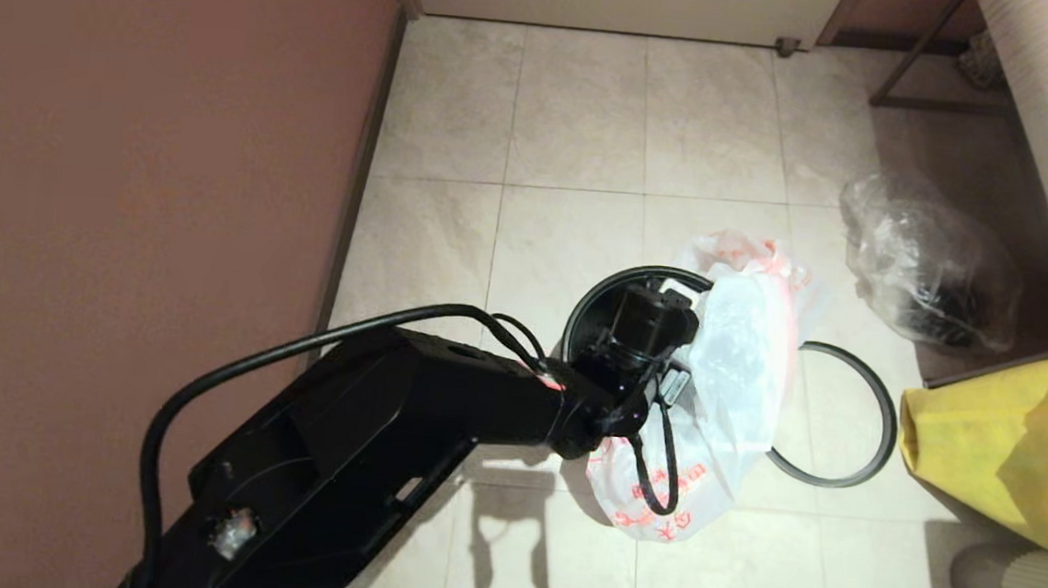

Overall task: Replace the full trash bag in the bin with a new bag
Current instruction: Put the new garbage bag on the trash can

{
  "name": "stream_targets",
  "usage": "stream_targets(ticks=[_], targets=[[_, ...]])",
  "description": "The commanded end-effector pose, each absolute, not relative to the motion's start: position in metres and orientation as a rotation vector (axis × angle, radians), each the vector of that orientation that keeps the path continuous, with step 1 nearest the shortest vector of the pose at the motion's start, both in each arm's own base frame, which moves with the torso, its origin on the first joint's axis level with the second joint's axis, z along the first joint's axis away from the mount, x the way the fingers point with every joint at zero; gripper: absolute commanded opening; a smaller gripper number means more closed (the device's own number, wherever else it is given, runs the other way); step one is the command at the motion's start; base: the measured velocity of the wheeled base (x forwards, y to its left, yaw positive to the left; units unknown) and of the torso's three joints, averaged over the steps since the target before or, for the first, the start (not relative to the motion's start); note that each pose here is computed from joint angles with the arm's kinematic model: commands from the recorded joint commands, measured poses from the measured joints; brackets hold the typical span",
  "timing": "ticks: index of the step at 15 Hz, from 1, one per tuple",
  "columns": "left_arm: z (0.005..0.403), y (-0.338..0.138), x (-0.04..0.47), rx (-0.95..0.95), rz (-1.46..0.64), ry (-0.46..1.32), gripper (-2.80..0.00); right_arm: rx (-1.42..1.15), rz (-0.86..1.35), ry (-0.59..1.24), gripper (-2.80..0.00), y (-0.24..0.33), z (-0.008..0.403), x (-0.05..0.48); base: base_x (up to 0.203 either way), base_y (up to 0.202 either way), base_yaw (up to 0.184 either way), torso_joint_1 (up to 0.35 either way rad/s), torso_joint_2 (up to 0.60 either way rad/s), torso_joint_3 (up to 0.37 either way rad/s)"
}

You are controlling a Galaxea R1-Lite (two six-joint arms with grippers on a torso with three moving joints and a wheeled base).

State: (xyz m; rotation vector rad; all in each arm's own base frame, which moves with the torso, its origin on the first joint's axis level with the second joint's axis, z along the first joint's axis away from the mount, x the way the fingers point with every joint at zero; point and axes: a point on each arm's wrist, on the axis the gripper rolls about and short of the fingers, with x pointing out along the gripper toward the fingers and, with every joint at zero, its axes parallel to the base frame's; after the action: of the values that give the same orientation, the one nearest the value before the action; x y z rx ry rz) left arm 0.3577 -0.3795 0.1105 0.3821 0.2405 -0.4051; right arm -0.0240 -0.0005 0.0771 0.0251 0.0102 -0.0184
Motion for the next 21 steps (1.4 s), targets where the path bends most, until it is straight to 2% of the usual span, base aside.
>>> stream_targets(ticks=[1, 3, 9, 11, 18, 21], targets=[[0.137, -0.368, 0.345, 0.351, -0.400, 0.240, -2.80, 0.024, -0.019, 0.012, -2.80, -0.001, 0.077, -0.024, 0.000, 0.000, 0.000, 0.000, 0.00, 0.000], [0.150, -0.347, 0.326, 0.344, -0.395, 0.302, -2.80, 0.024, -0.019, 0.012, -2.80, -0.001, 0.077, -0.024, 0.000, 0.000, 0.000, 0.000, 0.00, 0.000], [0.240, -0.277, 0.248, 0.262, -0.416, 0.258, -2.80, 0.026, -0.019, 0.012, -2.80, -0.001, 0.077, -0.024, 0.000, 0.000, 0.000, 0.000, 0.00, 0.000], [0.259, -0.263, 0.222, 0.250, -0.439, 0.308, -2.80, 0.025, -0.019, 0.012, -2.80, -0.001, 0.077, -0.024, 0.000, 0.000, 0.000, 0.000, 0.00, 0.000], [0.237, -0.255, 0.224, 0.258, -0.405, 0.425, -2.80, -0.019, -0.018, 0.004, -2.80, -0.001, 0.080, -0.025, 0.000, 0.000, 0.000, 0.000, 0.00, 0.000], [0.233, -0.257, 0.224, 0.250, -0.402, 0.439, -2.80, -0.024, -0.006, -0.021, -2.80, 0.000, 0.114, -0.026, 0.000, 0.000, 0.000, 0.000, 0.00, 0.000]])
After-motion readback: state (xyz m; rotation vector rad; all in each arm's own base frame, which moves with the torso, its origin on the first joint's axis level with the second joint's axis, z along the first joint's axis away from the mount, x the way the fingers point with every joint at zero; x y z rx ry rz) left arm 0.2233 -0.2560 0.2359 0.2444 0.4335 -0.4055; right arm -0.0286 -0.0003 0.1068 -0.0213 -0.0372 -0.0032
